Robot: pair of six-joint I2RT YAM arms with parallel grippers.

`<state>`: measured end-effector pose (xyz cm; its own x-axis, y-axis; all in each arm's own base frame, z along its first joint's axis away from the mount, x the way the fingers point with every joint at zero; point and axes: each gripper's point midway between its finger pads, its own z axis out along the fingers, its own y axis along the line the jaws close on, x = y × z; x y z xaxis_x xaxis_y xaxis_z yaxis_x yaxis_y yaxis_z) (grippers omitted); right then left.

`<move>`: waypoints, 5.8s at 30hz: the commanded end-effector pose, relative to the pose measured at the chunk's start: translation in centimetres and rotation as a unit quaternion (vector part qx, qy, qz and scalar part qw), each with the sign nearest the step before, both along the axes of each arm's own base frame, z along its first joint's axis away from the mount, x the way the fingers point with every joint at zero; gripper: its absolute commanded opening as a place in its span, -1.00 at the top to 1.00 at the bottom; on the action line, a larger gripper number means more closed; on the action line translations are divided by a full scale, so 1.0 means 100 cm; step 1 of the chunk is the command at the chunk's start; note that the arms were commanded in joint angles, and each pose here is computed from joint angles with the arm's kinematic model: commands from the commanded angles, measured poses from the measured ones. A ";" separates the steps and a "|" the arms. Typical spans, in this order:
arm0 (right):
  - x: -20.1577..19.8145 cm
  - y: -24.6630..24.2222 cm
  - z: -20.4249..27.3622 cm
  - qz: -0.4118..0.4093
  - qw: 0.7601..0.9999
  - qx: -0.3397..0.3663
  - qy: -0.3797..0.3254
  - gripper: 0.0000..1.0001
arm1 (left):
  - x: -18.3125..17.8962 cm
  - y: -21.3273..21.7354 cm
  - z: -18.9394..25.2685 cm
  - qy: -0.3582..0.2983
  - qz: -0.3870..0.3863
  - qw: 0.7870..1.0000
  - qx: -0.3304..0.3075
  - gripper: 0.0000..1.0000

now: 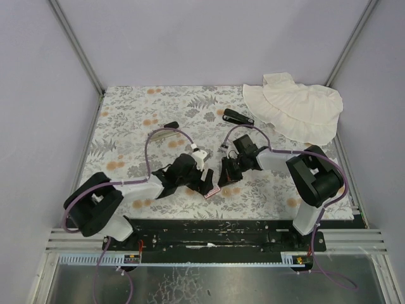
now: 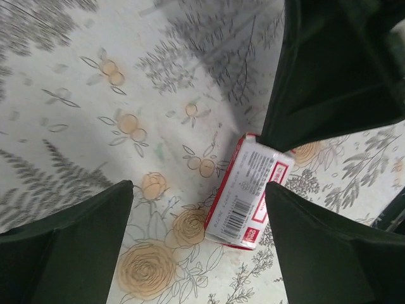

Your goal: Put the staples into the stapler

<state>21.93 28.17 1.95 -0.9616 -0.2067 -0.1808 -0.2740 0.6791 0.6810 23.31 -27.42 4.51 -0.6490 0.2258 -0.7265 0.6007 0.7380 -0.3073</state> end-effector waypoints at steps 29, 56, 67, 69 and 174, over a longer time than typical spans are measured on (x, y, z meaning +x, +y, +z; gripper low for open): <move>0.015 -0.042 0.011 -0.046 0.999 0.009 -0.020 1.00 | -0.043 -0.043 -0.051 -0.004 -0.112 0.989 0.093 0.14; 0.042 -0.108 0.042 -0.115 0.989 -0.041 -0.079 -0.18 | 0.050 0.007 0.073 -0.094 0.005 0.988 0.124 -0.74; 0.038 -0.107 0.087 -0.129 0.982 -0.006 -0.138 -0.45 | 0.209 0.116 0.070 -0.082 0.125 0.967 0.206 -0.71; 0.037 -0.107 0.092 -0.128 0.981 0.000 -0.144 -0.49 | 0.226 0.125 0.062 -0.083 0.129 0.962 0.224 -0.72; 0.104 -0.058 0.113 -0.204 0.934 -0.110 -0.272 1.00 | 0.041 -0.027 0.093 -0.158 -0.087 0.978 0.103 1.00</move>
